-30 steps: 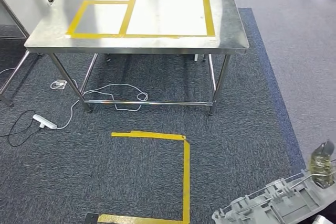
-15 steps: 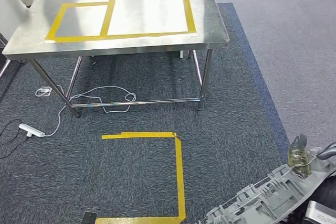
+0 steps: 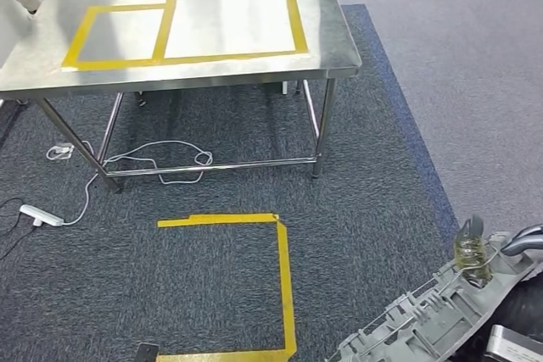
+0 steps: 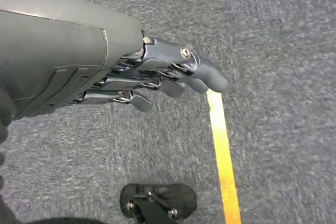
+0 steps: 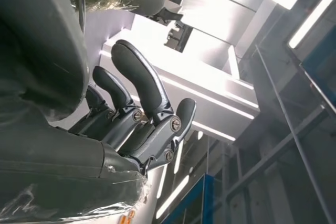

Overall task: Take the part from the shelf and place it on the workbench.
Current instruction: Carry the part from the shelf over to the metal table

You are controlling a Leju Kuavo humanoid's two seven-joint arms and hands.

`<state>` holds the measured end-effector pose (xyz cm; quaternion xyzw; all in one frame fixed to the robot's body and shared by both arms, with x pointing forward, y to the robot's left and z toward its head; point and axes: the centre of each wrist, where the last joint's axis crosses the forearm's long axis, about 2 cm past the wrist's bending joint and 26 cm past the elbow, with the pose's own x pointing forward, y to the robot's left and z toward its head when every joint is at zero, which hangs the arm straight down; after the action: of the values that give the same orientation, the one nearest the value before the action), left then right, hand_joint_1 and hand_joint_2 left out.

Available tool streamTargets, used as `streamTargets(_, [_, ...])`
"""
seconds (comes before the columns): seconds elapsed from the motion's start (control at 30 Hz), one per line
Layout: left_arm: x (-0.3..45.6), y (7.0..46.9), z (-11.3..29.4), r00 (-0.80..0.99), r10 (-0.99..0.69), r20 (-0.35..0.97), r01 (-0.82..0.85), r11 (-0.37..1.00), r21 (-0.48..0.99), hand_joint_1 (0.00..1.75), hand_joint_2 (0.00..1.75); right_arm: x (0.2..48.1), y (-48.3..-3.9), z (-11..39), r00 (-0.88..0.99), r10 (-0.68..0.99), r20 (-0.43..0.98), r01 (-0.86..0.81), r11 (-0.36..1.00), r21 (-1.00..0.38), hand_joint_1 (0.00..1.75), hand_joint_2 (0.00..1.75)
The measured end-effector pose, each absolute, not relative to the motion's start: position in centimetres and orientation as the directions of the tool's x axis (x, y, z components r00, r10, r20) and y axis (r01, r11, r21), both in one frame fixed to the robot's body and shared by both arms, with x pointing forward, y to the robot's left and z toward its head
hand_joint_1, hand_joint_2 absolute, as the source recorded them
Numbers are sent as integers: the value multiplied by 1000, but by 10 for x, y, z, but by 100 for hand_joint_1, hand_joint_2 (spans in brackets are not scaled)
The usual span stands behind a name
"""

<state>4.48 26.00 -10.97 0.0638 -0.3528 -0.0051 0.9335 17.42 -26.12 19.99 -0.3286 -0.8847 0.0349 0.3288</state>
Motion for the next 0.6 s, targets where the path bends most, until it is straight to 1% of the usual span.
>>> streamTargets(0.6, [46, 261, -110, 745, -55, 665, -28, 993, 114, 0, 175, 176, -260, 200, -593, 588, 550, 543, 796, -266, 175, 175])
